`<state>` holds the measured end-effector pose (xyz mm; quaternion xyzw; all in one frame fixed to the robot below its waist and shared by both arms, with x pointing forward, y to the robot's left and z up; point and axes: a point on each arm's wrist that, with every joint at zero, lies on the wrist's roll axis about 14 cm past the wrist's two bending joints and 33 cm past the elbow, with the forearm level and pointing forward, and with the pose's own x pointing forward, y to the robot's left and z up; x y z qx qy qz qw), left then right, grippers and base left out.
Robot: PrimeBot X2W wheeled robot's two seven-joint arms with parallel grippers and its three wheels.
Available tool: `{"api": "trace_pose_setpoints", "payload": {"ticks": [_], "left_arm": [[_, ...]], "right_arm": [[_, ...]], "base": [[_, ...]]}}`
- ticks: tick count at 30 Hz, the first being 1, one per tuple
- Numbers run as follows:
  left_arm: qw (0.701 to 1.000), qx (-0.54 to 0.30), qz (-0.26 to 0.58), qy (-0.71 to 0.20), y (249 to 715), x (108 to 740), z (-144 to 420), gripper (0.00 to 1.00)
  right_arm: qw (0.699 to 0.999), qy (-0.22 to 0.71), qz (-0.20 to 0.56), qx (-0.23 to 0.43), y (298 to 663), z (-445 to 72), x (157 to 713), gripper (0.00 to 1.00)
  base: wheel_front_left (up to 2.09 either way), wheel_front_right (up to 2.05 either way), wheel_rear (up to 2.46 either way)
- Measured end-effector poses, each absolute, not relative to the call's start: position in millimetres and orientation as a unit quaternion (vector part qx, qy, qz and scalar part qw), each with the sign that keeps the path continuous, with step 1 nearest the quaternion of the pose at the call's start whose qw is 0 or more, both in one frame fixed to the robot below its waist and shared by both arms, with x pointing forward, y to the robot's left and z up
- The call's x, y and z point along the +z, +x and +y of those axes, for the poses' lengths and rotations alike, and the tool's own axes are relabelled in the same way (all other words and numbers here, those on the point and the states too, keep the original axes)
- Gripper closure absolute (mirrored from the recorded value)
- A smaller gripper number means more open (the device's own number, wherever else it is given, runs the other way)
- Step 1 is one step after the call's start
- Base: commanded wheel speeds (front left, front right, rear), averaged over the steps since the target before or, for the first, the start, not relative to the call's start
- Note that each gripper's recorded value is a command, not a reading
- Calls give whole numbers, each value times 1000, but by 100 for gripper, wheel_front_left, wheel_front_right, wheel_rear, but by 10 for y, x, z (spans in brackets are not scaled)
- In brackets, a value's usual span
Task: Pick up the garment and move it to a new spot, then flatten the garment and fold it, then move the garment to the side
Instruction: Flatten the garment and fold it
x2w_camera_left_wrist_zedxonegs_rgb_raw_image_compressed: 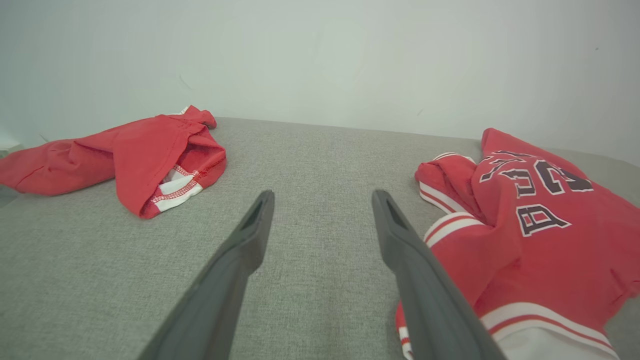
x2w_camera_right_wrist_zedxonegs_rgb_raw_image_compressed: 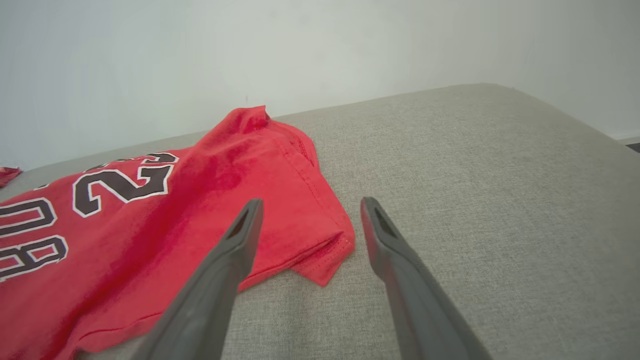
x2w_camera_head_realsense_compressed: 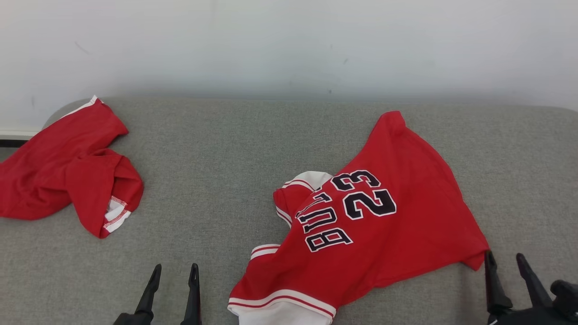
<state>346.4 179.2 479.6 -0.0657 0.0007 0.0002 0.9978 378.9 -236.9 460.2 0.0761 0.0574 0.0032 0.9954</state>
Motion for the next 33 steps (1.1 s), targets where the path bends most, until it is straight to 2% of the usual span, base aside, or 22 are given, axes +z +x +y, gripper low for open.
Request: {"api": "trace_pose_setpoints", "payload": {"ticks": [7, 18, 19, 22, 29, 33], "left_arm": [[998, 16, 0, -66, 3418, 4795, 1885, 0], [997, 35, 3, -64, 3353, 4773, 2003, 0], [997, 36, 3, -64, 3351, 4772, 2007, 0], [997, 38, 4, -62, 3350, 4769, 2021, 0], [997, 38, 0, -59, 3327, 4790, 2032, 0], [998, 34, -4, -60, 3316, 4814, 2009, 0]], "right_arm": [[990, 82, 106, 31, 3898, -2123, 4354, 0], [982, 101, 158, 19, 4005, -2065, 4022, 0], [981, 101, 162, 21, 4025, -2044, 4002, 33], [982, 102, 156, 31, 4119, -1944, 4021, 100], [983, 97, 137, 73, 4140, -1662, 4113, 100], [980, 95, 141, 102, 3981, -1508, 4082, 100]], "base": [[0, 0, 0], [0, 0, 0], [0, 0, 0], [0, 0, 0], [0, 0, 0], [0, 0, 0]]}}
